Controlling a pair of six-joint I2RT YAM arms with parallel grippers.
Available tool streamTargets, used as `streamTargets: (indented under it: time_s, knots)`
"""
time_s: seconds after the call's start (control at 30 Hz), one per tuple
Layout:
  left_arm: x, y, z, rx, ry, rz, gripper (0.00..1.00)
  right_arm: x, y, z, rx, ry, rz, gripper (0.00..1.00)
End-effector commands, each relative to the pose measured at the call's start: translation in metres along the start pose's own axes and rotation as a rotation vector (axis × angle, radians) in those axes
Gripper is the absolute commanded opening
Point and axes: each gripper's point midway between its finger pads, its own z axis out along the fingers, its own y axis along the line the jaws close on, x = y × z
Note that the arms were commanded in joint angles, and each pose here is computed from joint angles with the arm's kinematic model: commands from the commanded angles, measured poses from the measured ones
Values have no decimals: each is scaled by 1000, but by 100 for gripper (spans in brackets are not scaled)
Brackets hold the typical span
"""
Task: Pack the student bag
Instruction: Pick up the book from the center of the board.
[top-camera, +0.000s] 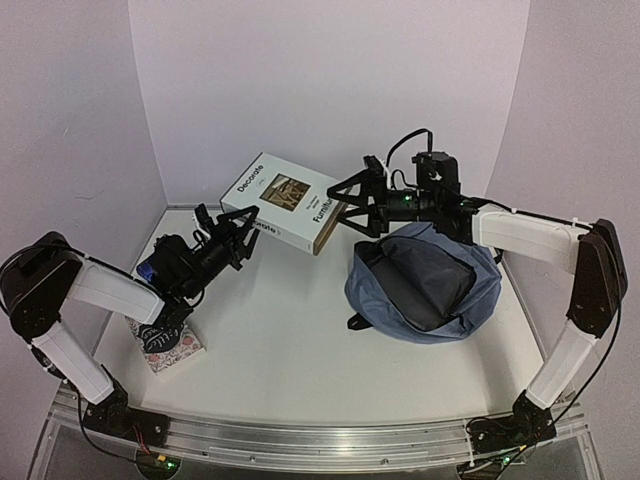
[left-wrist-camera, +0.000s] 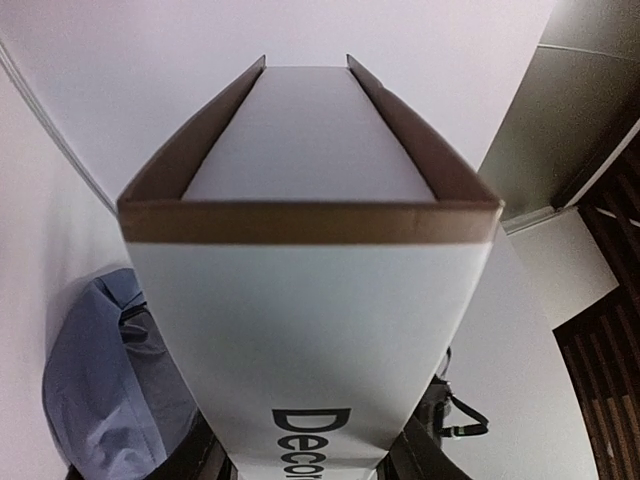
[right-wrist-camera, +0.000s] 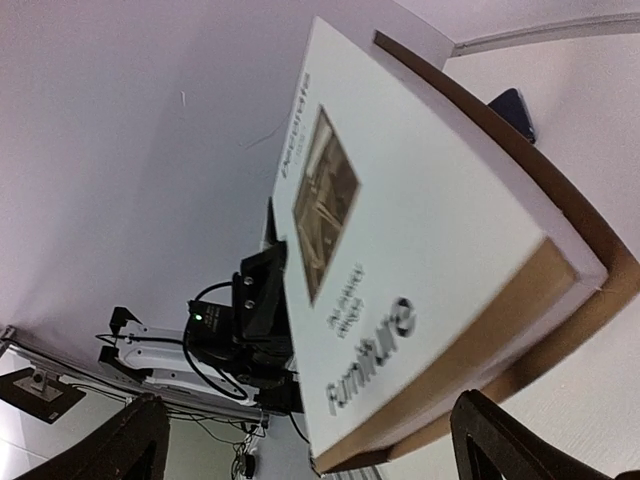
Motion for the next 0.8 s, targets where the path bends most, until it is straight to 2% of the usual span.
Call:
streamTargets:
  time_s: [0.0, 0.23, 0.47, 0.77]
  knots:
    - [-28, -76, -13, 212, -64, 67, 10, 4, 15, -10, 32, 13, -72, 98]
    - [-28, -89, -11, 216, -25, 95, 11, -6, 12, -6, 74, -7, -114, 98]
    - [-23, -84, -6, 248, 2, 45, 11, -12, 56, 4, -54, 12, -190, 98]
    - [-21, -77, -1, 280, 15, -5, 12, -16, 53, 12, -64, -8, -175, 98]
